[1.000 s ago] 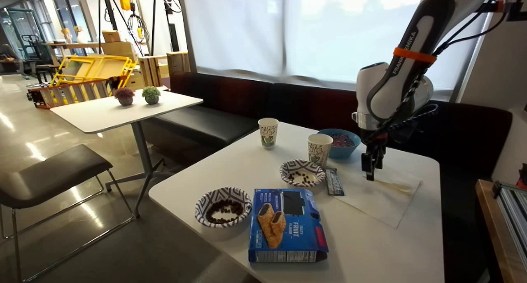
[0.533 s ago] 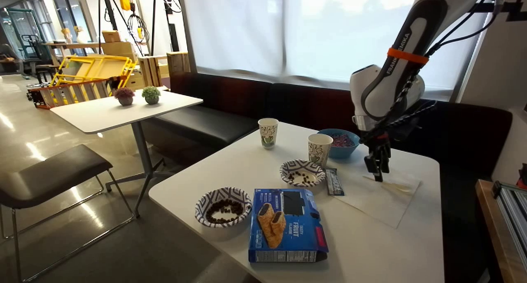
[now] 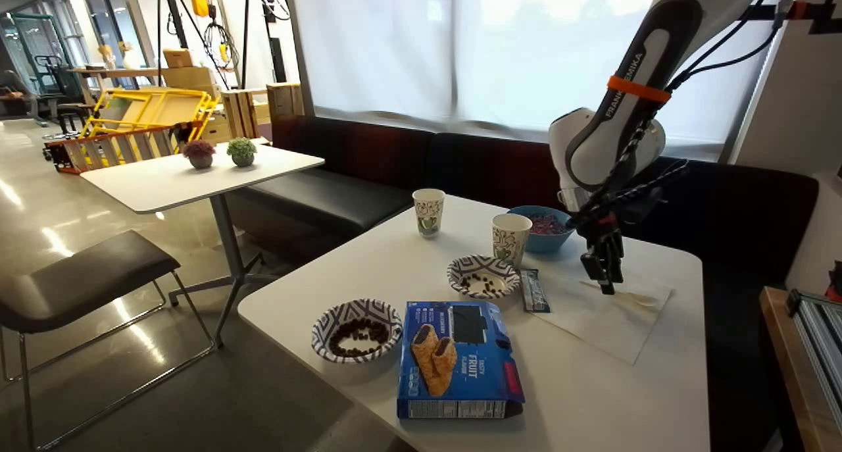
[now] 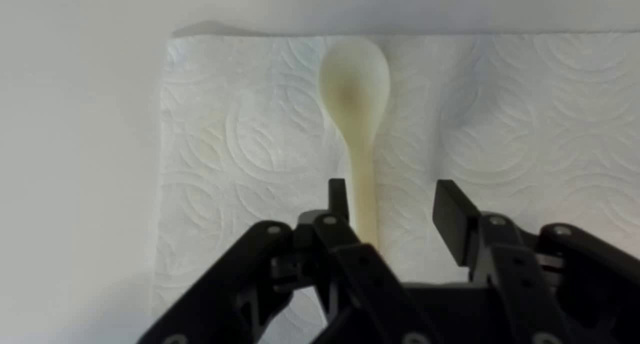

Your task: Use the plastic spoon to put some of the contents of the blue bowl into the paper cup in the front

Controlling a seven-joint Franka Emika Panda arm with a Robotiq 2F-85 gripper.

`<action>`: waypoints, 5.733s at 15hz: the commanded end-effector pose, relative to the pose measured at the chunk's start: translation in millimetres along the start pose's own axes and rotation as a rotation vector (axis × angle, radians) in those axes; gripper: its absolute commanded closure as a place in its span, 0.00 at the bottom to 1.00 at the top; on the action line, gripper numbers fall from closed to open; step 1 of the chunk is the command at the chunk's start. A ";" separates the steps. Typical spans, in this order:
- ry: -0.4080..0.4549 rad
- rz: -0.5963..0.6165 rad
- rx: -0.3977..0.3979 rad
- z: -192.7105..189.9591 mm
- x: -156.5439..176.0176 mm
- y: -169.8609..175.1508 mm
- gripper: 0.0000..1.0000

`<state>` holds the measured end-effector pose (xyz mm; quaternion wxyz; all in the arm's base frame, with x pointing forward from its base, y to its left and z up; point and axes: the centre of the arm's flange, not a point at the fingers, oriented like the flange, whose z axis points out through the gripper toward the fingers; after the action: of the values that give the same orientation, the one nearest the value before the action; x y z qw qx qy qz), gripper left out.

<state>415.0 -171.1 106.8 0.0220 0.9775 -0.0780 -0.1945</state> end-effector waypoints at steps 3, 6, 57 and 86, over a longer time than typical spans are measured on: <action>-0.033 -0.027 0.017 13.5 12.7 5.5 0.55; -0.039 -0.042 0.021 12.3 13.3 6.0 0.63; 0.850 0.385 0.002 -142.9 43.6 70.5 0.86; 1.038 0.682 -0.057 -73.2 81.1 99.9 0.97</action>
<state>501.2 -279.0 161.7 0.1300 0.8676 -0.3498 0.3287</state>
